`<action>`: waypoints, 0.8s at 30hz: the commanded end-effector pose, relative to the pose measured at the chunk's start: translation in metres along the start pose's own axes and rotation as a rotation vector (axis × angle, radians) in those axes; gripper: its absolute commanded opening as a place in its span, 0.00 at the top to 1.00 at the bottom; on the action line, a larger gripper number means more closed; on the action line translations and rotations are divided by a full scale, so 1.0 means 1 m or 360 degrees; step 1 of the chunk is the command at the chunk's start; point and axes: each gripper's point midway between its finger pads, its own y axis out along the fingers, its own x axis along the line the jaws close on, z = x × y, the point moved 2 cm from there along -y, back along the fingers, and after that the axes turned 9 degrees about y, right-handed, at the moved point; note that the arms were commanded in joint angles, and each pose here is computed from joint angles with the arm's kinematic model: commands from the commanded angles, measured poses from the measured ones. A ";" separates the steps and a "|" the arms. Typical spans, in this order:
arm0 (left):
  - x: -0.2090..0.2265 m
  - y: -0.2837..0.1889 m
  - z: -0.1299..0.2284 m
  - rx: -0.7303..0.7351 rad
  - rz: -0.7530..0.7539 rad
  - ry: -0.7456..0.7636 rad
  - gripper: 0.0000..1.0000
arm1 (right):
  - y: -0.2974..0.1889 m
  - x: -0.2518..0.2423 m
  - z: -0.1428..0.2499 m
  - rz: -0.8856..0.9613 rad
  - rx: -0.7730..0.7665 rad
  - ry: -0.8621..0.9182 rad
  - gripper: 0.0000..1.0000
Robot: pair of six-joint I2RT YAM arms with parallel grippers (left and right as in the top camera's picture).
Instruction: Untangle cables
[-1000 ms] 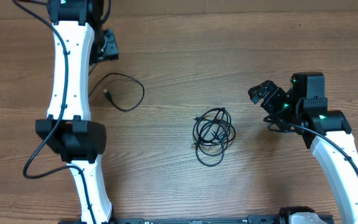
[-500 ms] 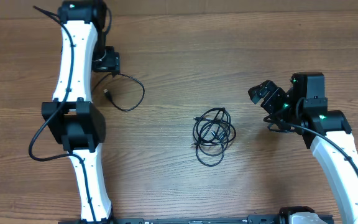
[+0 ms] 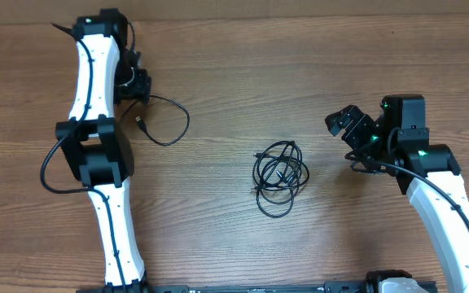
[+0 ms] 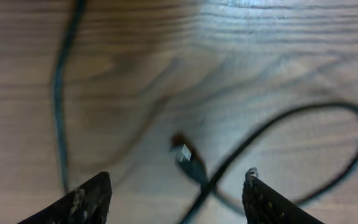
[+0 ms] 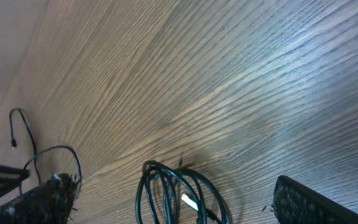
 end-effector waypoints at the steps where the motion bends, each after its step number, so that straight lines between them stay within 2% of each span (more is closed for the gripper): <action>1: -0.005 0.030 -0.004 0.0061 0.0031 0.0077 0.39 | -0.005 0.007 -0.005 -0.0032 -0.0032 -0.0021 0.00; 2: -0.001 0.035 -0.005 0.0074 -0.0006 0.0078 0.72 | -0.005 0.007 -0.005 -0.0032 -0.0032 -0.0021 0.00; 3: 0.007 0.041 -0.006 0.0088 -0.0078 0.0053 0.96 | -0.005 0.007 -0.005 -0.0032 -0.0032 -0.0021 0.00; 5: 0.021 0.042 -0.007 0.0087 -0.0198 -0.0066 0.96 | -0.005 0.007 -0.005 -0.0032 -0.0032 -0.0021 0.00; 9: 0.026 0.030 -0.012 0.0022 -0.0205 -0.0117 0.96 | -0.005 0.007 -0.005 -0.0032 -0.0033 -0.0021 0.00; 13: 0.027 -0.015 -0.022 -0.0151 -0.0211 -0.0223 0.96 | -0.005 0.007 -0.005 -0.0032 -0.0032 -0.0021 0.00; 18: 0.007 -0.110 -0.040 -0.0606 0.0003 -0.0229 0.96 | -0.005 0.007 -0.005 -0.0032 -0.0033 -0.0021 0.00; 24: -0.025 -0.257 -0.041 -0.1291 0.0391 -0.0384 0.96 | -0.005 0.007 -0.005 -0.0032 -0.0032 -0.0021 0.00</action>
